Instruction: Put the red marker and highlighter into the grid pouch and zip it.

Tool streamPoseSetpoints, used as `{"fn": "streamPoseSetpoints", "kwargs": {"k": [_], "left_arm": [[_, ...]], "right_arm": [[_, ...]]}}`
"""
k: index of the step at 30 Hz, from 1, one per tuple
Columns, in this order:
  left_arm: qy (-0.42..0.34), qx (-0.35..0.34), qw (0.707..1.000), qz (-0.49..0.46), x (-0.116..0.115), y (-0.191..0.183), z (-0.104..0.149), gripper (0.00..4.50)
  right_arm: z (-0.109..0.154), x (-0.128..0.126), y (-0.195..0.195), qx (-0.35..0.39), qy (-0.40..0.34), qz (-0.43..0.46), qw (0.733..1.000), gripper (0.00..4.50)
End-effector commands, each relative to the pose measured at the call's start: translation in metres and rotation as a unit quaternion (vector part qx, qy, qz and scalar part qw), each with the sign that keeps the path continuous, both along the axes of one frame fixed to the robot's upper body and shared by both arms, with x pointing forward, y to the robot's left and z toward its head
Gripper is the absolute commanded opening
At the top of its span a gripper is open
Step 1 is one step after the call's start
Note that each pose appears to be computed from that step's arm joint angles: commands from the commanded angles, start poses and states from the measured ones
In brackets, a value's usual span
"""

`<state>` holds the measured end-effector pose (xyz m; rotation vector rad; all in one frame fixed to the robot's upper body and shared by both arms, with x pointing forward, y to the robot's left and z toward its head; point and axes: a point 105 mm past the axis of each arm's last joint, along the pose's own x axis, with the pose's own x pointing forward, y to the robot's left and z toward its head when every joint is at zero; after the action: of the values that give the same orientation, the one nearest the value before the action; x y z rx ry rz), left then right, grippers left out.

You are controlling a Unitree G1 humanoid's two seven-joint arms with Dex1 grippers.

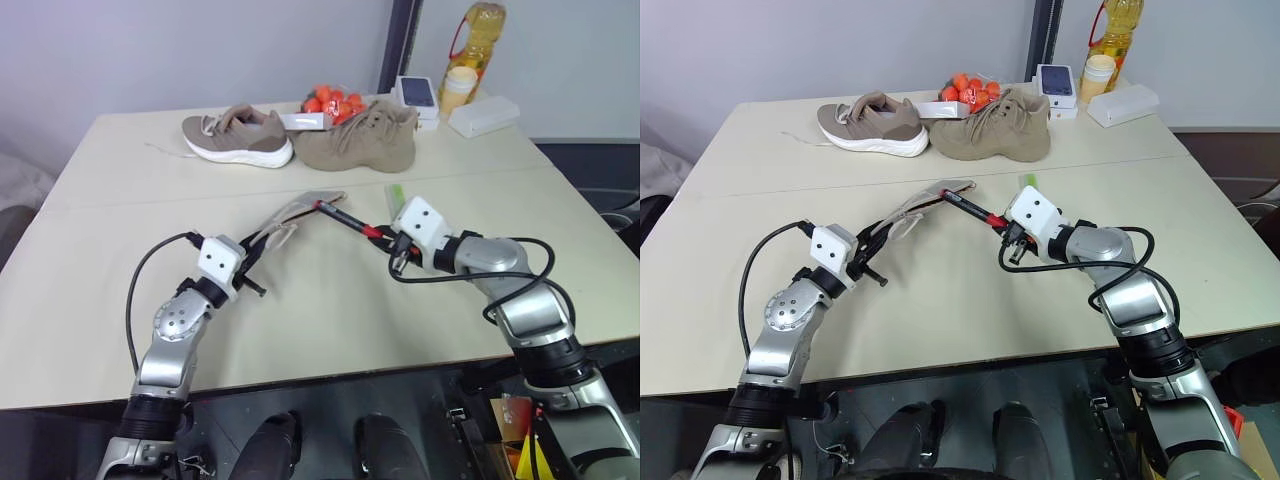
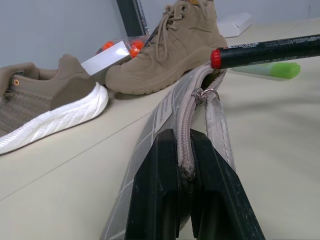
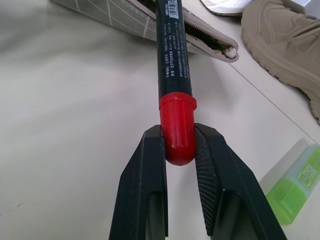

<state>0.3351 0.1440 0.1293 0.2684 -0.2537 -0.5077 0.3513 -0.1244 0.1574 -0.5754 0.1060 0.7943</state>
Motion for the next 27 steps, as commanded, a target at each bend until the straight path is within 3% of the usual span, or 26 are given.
{"fn": "streamPoseSetpoints", "kwargs": {"k": [1,16,20,25,27], "left_arm": [[-0.030,-0.009,0.999,-0.010,-0.002,-0.005,0.017,0.00],[-0.020,0.014,0.997,-0.075,-0.014,-0.017,0.014,0.00],[-0.012,0.066,0.989,-0.134,-0.026,-0.023,0.009,0.00],[0.000,0.107,0.975,-0.194,-0.036,-0.029,0.007,0.00],[0.001,0.112,0.972,-0.207,-0.037,-0.030,0.008,0.00]], "right_arm": [[0.010,-0.001,0.000,0.002,-0.020,0.005,1.000,0.25],[0.004,-0.004,0.011,-0.067,-0.040,0.046,0.996,0.25],[0.001,-0.016,0.014,-0.207,-0.090,0.119,0.967,0.25],[0.002,-0.021,0.031,-0.280,-0.151,0.190,0.929,0.25],[0.002,-0.020,0.037,-0.279,-0.159,0.197,0.926,0.25]]}}
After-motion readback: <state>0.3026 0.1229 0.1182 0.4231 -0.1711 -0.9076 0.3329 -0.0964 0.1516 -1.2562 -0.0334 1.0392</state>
